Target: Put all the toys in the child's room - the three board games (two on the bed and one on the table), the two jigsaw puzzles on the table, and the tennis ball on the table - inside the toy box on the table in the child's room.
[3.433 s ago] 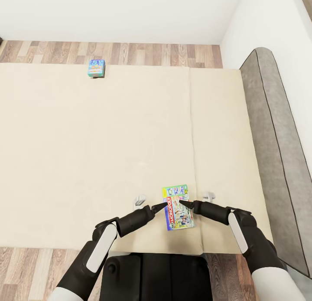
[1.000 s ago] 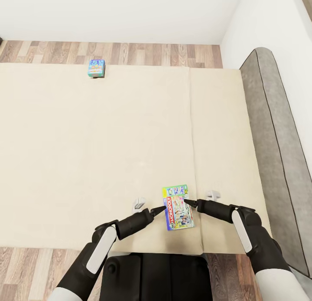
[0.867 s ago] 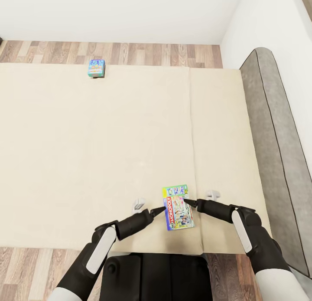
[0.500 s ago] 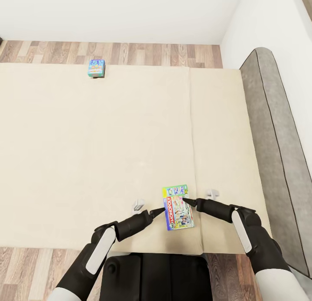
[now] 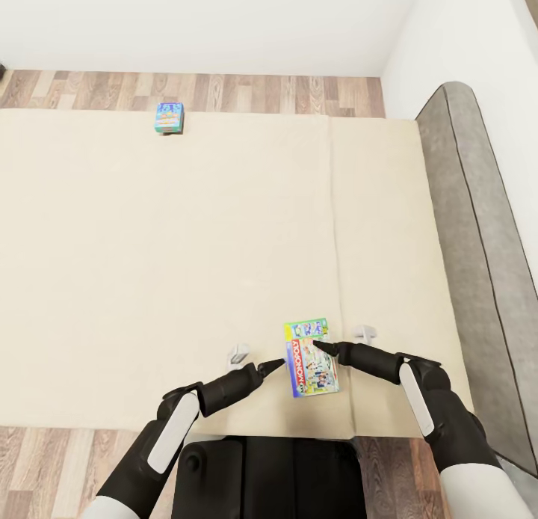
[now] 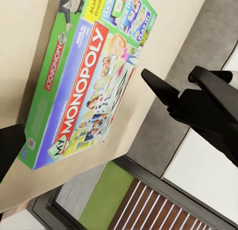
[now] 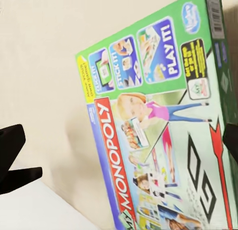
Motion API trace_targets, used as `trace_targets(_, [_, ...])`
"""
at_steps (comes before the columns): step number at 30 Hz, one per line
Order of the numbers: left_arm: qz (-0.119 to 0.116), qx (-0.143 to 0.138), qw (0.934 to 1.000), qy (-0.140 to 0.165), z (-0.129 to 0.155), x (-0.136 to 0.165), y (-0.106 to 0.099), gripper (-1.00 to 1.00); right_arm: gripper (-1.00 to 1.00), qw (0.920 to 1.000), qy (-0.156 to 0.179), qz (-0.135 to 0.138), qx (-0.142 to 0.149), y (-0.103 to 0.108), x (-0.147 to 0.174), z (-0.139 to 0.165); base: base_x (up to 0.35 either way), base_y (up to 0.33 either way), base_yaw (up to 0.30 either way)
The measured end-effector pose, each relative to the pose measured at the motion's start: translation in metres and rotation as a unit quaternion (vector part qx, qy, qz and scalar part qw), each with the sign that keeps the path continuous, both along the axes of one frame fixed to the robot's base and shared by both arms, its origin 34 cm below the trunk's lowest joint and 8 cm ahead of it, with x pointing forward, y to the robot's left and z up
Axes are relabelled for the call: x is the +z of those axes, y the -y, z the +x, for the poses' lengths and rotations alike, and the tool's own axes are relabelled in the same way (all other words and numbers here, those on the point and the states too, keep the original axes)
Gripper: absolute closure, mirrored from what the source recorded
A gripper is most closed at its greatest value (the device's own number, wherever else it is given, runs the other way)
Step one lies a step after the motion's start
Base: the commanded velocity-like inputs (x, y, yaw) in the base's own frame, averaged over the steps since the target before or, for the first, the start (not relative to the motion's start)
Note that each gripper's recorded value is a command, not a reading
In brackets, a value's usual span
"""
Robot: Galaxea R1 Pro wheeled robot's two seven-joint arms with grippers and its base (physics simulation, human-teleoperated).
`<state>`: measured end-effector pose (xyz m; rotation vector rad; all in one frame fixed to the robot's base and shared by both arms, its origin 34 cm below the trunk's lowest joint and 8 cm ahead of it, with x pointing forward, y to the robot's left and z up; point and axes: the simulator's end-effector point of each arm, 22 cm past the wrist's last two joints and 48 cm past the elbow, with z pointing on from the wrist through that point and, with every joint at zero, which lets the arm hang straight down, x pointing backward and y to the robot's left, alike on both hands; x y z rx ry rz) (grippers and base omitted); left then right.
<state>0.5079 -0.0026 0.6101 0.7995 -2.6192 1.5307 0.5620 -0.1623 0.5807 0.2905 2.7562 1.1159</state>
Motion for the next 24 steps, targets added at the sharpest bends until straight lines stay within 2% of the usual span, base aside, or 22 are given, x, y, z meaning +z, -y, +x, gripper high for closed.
trace_targets(10, [0.000, 0.000, 1.0000, 0.000, 0.0000, -0.0001, -0.0001, -1.00, -1.00, 1.0000, 0.000, 0.000, 0.000, -0.0001, 0.0001, 0.0000, 0.000, 0.146, 0.000])
trace_targets(24, [0.000, 0.000, 1.0000, 0.000, 0.0002, -0.0002, -0.0002, -1.00, -1.00, 1.0000, -0.001, -0.004, 0.000, 0.0014, -0.0015, -0.0006, 0.000, 0.033, 0.000])
